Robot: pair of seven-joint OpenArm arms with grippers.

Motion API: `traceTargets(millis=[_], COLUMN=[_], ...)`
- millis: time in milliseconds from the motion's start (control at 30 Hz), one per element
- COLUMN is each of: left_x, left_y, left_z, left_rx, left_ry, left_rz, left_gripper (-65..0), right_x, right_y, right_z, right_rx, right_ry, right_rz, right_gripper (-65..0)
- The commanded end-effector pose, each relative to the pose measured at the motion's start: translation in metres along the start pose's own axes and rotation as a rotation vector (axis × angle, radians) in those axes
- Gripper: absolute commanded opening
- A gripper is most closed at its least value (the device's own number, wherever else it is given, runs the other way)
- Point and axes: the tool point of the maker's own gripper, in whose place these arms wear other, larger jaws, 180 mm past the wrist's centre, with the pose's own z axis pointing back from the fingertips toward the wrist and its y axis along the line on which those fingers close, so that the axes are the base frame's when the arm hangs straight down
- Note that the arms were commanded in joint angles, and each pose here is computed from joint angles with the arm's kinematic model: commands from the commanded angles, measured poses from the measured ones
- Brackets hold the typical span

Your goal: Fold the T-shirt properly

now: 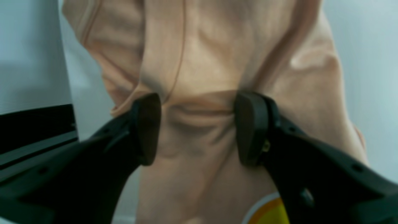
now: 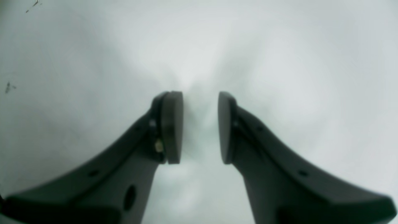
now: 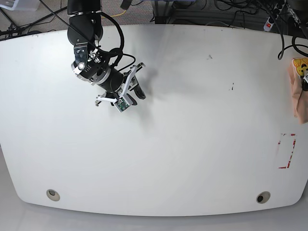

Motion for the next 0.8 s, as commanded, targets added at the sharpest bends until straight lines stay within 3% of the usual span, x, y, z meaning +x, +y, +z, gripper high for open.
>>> traceTargets(millis=[0, 200, 367, 567, 767], left_x=[0.012, 0.063, 0.085, 0.127, 0.161], left_y=[0.028, 0.035, 0.017, -0.049, -0.116], left_z=[0.015, 0.041, 0.052, 0.06, 0.059], left_rx=[0.059, 0.124, 0.144, 0.098, 0.058], left_ry=[-0.006, -0.12, -0.145, -0.314, -0.489], left_rz=[-0.029, -0.138, -0.206, -0.249, -0.137], left_gripper=[-30.4, -30.4, -30.4, -30.1, -30.0], right_x=[0.013, 0.002, 0.005, 0.012, 0.009], right_y=[0.0, -0.001, -0.004, -0.035, -0.059], right_z=[0.004, 0.008, 0.012, 0.022, 0.018], right_rx=[0.001, -0.002, -0.014, -0.096, -0.197], right_ry=[-0.052, -0.026, -0.032, -0.072, -0.097], right_rz=[0.008, 0.015, 0.028, 0.003, 0.101], right_gripper=[-47.1, -47.1, -47.1, -47.1, -47.1])
